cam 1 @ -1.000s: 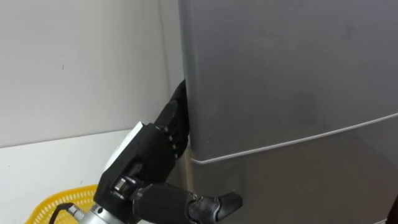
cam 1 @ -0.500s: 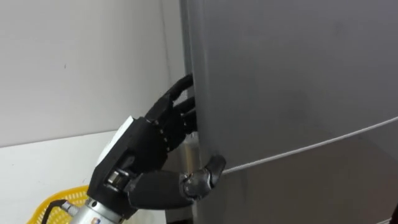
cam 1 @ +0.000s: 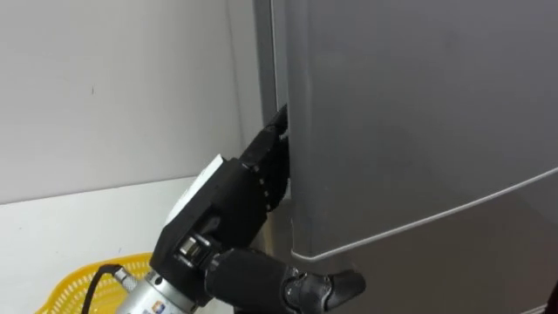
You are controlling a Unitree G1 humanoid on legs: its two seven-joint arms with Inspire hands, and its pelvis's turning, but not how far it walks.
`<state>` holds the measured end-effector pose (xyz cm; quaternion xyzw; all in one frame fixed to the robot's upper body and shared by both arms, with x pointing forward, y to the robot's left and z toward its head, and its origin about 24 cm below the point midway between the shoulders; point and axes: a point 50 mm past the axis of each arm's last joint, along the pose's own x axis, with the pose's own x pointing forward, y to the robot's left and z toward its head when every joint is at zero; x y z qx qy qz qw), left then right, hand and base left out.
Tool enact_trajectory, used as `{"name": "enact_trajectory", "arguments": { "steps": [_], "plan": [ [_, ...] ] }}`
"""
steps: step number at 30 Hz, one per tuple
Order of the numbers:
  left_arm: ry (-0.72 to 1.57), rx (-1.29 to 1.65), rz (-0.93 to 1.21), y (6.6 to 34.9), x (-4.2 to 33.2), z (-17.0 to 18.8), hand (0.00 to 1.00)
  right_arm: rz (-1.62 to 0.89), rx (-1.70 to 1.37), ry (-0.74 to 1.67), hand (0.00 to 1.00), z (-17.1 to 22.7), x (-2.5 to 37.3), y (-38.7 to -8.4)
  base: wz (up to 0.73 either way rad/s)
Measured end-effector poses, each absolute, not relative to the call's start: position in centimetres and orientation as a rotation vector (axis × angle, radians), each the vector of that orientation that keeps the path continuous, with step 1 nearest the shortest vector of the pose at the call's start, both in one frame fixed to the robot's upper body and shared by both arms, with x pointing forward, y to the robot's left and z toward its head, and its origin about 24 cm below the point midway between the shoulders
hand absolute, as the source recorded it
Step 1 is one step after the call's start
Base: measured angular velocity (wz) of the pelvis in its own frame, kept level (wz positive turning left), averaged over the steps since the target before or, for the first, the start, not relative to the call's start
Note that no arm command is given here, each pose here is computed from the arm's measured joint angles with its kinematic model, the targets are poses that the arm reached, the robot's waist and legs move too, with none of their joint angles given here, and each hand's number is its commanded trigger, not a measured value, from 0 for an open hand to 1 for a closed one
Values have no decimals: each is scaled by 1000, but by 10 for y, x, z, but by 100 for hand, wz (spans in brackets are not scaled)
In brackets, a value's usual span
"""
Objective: Retrieve from the upper fridge
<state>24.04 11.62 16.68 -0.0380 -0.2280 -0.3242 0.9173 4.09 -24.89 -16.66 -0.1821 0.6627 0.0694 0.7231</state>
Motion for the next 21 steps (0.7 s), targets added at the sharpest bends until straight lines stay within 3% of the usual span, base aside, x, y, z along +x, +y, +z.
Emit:
{"name": "enact_trajectory", "arguments": {
  "steps": [21],
  "plan": [
    [-487,-73,-696,113,241,171,0,150,-415,1450,0,-165,43,-253,1]
  ]
}}
